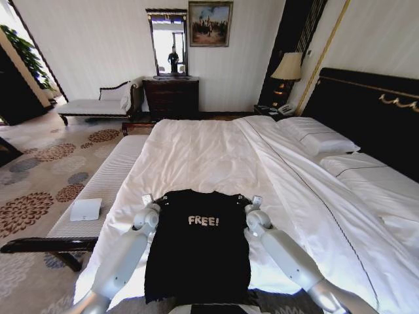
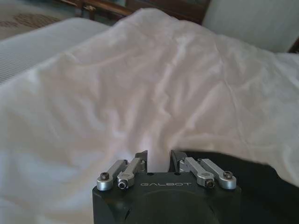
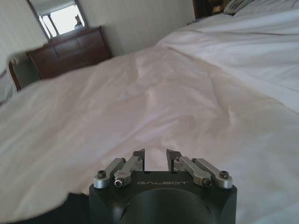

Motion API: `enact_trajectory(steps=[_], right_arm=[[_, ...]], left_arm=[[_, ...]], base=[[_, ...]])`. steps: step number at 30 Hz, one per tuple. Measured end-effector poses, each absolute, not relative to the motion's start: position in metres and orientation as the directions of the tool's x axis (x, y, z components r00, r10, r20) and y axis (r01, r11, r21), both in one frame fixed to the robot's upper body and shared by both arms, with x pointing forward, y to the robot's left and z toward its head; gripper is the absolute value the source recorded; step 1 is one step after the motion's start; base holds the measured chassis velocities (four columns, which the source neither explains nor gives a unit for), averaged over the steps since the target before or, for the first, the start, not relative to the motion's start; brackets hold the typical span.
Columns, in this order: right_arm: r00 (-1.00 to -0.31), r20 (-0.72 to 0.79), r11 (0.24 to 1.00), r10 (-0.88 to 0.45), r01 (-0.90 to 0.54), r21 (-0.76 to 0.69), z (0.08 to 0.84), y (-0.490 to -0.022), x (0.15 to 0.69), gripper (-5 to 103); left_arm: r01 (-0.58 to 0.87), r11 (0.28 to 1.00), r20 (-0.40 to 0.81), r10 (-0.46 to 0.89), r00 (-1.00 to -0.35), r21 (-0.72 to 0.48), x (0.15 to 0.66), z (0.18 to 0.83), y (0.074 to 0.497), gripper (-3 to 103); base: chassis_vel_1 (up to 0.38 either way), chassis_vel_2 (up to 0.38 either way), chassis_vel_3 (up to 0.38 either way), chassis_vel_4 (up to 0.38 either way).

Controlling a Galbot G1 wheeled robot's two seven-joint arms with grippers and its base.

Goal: Fold the clothes on the bed.

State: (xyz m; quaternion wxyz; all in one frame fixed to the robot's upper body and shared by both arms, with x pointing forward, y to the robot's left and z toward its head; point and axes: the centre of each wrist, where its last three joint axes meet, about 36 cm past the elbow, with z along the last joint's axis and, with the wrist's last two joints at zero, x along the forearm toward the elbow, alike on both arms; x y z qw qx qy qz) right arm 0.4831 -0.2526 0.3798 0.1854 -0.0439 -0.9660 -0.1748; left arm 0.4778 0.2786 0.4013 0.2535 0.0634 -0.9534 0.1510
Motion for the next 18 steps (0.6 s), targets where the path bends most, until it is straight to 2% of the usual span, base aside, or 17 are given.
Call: enact_trajectory(steps=[1, 5, 6, 7, 8, 9, 10, 11, 13, 14, 15, 16, 17, 18], right_arm=[[-0.927, 0.374, 0.935, 0.020, 0.150, 0.321, 0.380, -0.253, 0.483, 25], [-0.894, 0.447, 0.824, 0.018, 0.267, 0.500, 0.408, -0.254, 0.446, 46], [-0.894, 0.447, 0.824, 0.018, 0.267, 0.500, 0.408, -0.254, 0.446, 46], [-0.882, 0.471, 0.804, 0.014, 0.291, 0.519, 0.408, -0.255, 0.439, 46], [-0.867, 0.498, 0.782, 0.007, 0.315, 0.537, 0.406, -0.256, 0.430, 57], [-0.858, 0.513, 0.770, 0.001, 0.328, 0.547, 0.405, -0.257, 0.424, 57], [-0.846, 0.533, 0.753, -0.009, 0.345, 0.561, 0.403, -0.259, 0.416, 63], [-0.846, 0.533, 0.753, -0.009, 0.345, 0.561, 0.403, -0.259, 0.416, 63], [-0.817, 0.575, 0.729, -0.031, 0.375, 0.573, 0.402, -0.263, 0.404, 74], [-0.799, 0.600, 0.721, -0.040, 0.393, 0.571, 0.403, -0.265, 0.399, 79], [-0.777, 0.627, 0.715, -0.047, 0.412, 0.565, 0.404, -0.267, 0.395, 79], [-0.766, 0.641, 0.714, -0.048, 0.422, 0.558, 0.405, -0.268, 0.392, 84], [-0.766, 0.641, 0.714, -0.048, 0.422, 0.558, 0.405, -0.268, 0.392, 84], [-0.753, 0.656, 0.717, -0.047, 0.432, 0.547, 0.406, -0.270, 0.389, 90]], left_arm=[[-0.197, 0.946, 0.503, -0.044, -0.863, -0.256, 0.478, 0.401, 0.279, 32], [-0.251, 0.925, 0.439, -0.107, -0.892, -0.285, 0.425, 0.431, 0.300, 54], [-0.251, 0.925, 0.439, -0.107, -0.892, -0.285, 0.425, 0.431, 0.300, 54], [-0.261, 0.921, 0.440, -0.114, -0.891, -0.290, 0.411, 0.433, 0.303, 59], [-0.278, 0.914, 0.451, -0.124, -0.884, -0.294, 0.393, 0.433, 0.306, 59], [-0.288, 0.911, 0.461, -0.127, -0.878, -0.297, 0.380, 0.431, 0.308, 65], [-0.295, 0.906, 0.476, -0.125, -0.870, -0.302, 0.361, 0.427, 0.310, 70], [-0.295, 0.906, 0.476, -0.125, -0.870, -0.302, 0.361, 0.427, 0.310, 70], [-0.310, 0.899, 0.482, -0.133, -0.866, -0.309, 0.341, 0.420, 0.314, 81], [-0.318, 0.895, 0.484, -0.138, -0.864, -0.312, 0.334, 0.417, 0.315, 81], [-0.329, 0.890, 0.488, -0.146, -0.861, -0.315, 0.327, 0.413, 0.314, 87], [-0.335, 0.888, 0.488, -0.151, -0.860, -0.316, 0.324, 0.411, 0.314, 92], [-0.335, 0.888, 0.488, -0.151, -0.860, -0.316, 0.324, 0.411, 0.314, 92], [-0.342, 0.884, 0.489, -0.156, -0.858, -0.319, 0.321, 0.409, 0.313, 96]], base=[[0.000, 0.000, 0.000, 0.000], [0.000, 0.000, 0.000, 0.000], [0.000, 0.000, 0.000, 0.000], [0.000, 0.000, 0.000, 0.000], [0.000, 0.000, 0.000, 0.000], [0.000, 0.000, 0.000, 0.000], [0.000, 0.000, 0.000, 0.000], [0.000, 0.000, 0.000, 0.000], [0.000, 0.000, 0.000, 0.000], [0.000, 0.000, 0.000, 0.000], [0.000, 0.000, 0.000, 0.000], [0.000, 0.000, 0.000, 0.000], [0.000, 0.000, 0.000, 0.000], [0.000, 0.000, 0.000, 0.000]])
